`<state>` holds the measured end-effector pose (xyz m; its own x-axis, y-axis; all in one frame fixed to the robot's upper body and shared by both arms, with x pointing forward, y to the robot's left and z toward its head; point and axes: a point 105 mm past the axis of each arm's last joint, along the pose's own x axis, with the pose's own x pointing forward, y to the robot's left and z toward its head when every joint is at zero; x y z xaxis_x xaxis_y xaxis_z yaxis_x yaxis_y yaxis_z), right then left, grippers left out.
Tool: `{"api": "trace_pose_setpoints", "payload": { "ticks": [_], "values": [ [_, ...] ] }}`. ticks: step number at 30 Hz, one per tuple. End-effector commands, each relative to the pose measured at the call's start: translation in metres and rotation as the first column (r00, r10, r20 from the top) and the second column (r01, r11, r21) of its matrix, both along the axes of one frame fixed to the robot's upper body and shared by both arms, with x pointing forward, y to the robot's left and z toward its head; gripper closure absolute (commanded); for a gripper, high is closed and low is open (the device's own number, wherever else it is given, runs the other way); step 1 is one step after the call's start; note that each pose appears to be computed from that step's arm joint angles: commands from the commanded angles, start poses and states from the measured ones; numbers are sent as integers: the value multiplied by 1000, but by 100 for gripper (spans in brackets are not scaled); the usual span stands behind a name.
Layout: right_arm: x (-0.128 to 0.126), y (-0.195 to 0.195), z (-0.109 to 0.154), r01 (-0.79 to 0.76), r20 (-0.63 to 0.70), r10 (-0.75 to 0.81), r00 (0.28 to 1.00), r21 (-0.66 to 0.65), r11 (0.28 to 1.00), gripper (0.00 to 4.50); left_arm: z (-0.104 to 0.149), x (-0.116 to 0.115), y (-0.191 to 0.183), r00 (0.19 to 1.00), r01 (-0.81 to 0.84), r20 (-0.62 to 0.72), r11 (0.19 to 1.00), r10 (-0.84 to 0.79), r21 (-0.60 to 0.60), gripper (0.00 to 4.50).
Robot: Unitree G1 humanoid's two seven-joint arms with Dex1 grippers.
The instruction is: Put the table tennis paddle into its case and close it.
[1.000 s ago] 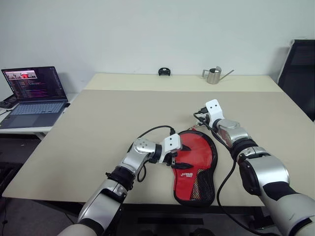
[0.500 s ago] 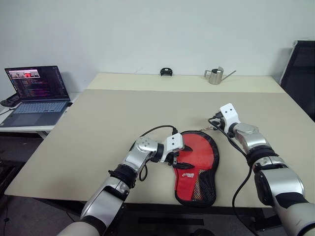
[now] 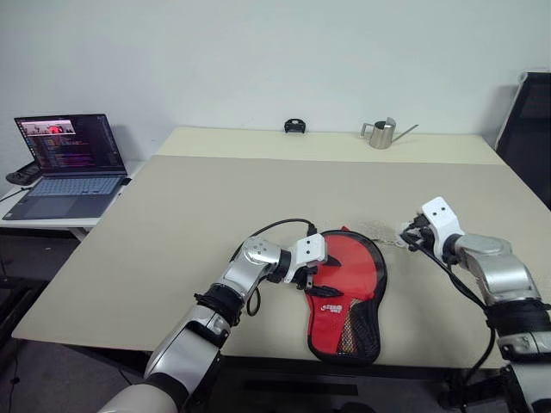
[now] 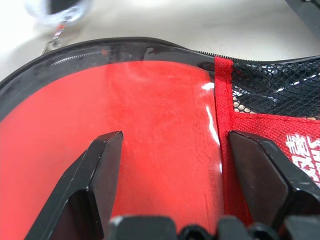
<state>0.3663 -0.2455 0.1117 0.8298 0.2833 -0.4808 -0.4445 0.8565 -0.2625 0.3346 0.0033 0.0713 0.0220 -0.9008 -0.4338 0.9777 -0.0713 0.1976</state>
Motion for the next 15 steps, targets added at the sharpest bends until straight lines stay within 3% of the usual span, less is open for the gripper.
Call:
{"api": "trace_pose_setpoints", "payload": {
  "ticks": [1,8,15],
  "values": [
    [-24,-6,17,-6,0,6,1000,-2,1000,384,-70,-24,29,987,24,-161,968,17,251,84],
    [-67,-5,6,-63,-138,63,988,0,998,384,-71,-26,27,986,32,-168,967,11,254,84],
    [-123,27,-10,-270,-309,273,911,53,961,384,-73,-27,26,985,36,-173,966,9,255,84]
  ]
}}
